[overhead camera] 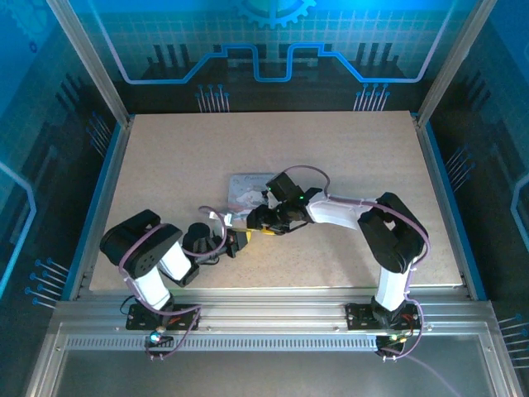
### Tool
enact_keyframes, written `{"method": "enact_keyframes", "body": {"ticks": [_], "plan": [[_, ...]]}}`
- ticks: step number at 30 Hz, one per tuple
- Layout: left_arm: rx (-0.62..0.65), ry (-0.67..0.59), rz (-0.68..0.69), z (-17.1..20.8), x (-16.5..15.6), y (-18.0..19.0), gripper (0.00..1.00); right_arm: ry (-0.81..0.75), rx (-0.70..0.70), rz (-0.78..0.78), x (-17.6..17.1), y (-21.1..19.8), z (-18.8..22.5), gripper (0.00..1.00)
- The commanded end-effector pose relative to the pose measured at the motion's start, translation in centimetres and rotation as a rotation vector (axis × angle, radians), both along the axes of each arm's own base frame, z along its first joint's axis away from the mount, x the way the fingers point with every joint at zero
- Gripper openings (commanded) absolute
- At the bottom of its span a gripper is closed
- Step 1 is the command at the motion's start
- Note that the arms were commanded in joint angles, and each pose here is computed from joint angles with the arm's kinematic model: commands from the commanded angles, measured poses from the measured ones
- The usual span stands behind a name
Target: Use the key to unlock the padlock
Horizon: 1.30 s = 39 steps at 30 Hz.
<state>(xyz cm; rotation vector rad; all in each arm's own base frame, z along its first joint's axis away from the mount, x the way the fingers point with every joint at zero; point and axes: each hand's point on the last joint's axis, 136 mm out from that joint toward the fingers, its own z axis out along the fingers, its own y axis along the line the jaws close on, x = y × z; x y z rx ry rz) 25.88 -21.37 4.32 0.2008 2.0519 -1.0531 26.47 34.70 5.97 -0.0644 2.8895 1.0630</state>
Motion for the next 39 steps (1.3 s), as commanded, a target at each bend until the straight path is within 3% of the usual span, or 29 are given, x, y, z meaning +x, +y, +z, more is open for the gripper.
{"method": "enact_keyframes", "body": {"ticks": [1, 12, 19, 28, 34, 39], "plan": [[-0.024, -0.023, 0.007, 0.6, 0.1, -0.1, 0.00, -0.069, -0.016, -0.027, 0.2, -0.6, 1.2, 0.60], [-0.018, -0.010, 0.003, 0.3, -0.2, 0.0, 0.00, -0.121, 0.006, -0.099, 1.0, -0.6, 2.0, 0.61], [-0.025, -0.020, 0.003, 0.6, -0.1, -0.1, 0.00, -0.069, 0.026, -0.169, 1.3, 0.6, 0.1, 0.61], [-0.025, -0.025, 0.003, 0.7, -0.1, -0.1, 0.00, -0.029, -0.053, -0.232, 1.2, 0.5, -2.4, 0.60], [-0.024, -0.025, 0.002, 0.7, -0.2, 0.0, 0.00, -0.036, -0.039, -0.254, 1.8, 1.2, -2.8, 0.53], [-0.022, -0.028, 0.001, 0.7, -0.3, 0.1, 0.00, -0.055, -0.068, -0.255, 2.1, 0.8, -3.0, 0.37]]}}
